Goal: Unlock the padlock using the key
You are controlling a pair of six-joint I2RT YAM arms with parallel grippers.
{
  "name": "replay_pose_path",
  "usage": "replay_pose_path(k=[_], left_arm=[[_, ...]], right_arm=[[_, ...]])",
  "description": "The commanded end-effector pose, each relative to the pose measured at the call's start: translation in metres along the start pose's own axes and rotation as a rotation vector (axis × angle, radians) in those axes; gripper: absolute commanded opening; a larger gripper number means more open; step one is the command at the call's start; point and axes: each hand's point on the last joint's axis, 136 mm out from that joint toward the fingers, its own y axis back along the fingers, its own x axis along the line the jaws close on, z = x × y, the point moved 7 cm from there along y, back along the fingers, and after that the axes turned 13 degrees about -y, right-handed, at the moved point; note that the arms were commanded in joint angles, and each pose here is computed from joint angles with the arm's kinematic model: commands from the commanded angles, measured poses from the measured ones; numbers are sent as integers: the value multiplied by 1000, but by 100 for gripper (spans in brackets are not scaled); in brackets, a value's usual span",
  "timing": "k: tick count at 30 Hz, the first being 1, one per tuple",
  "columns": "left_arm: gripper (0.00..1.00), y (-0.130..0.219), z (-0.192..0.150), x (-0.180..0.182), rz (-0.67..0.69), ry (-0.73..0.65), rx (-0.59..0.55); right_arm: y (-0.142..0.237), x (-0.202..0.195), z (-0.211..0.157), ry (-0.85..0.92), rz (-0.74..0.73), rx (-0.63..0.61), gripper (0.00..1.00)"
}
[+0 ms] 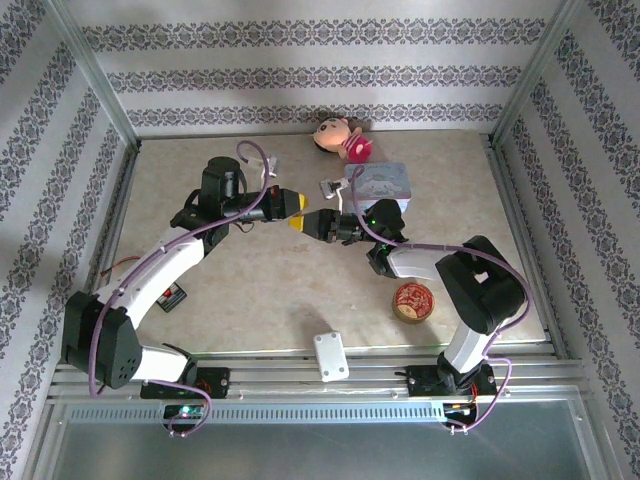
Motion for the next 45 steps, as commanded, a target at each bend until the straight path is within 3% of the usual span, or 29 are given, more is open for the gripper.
replay_pose_path(k=[1,4,11,21,32,45], left_arm=[[0,14,2,1,39,-5,0],[0,17,7,-1,40,-27,0],[0,13,9,3,34,-36,63],[0,-10,5,15,-66,10,112],[0,-27,12,20,-153,66,65],[0,-27,6,18,-159,84,100]], right_arm=[[8,20,9,109,34,-30,26],[15,21,11,111,13,-40,36],[31,23,13,127,-69,-68,37],[37,27,-4,188,-399,-58,40],[9,5,-11,67,-446,-189,37],[22,23,2,139,-438,-332,36]])
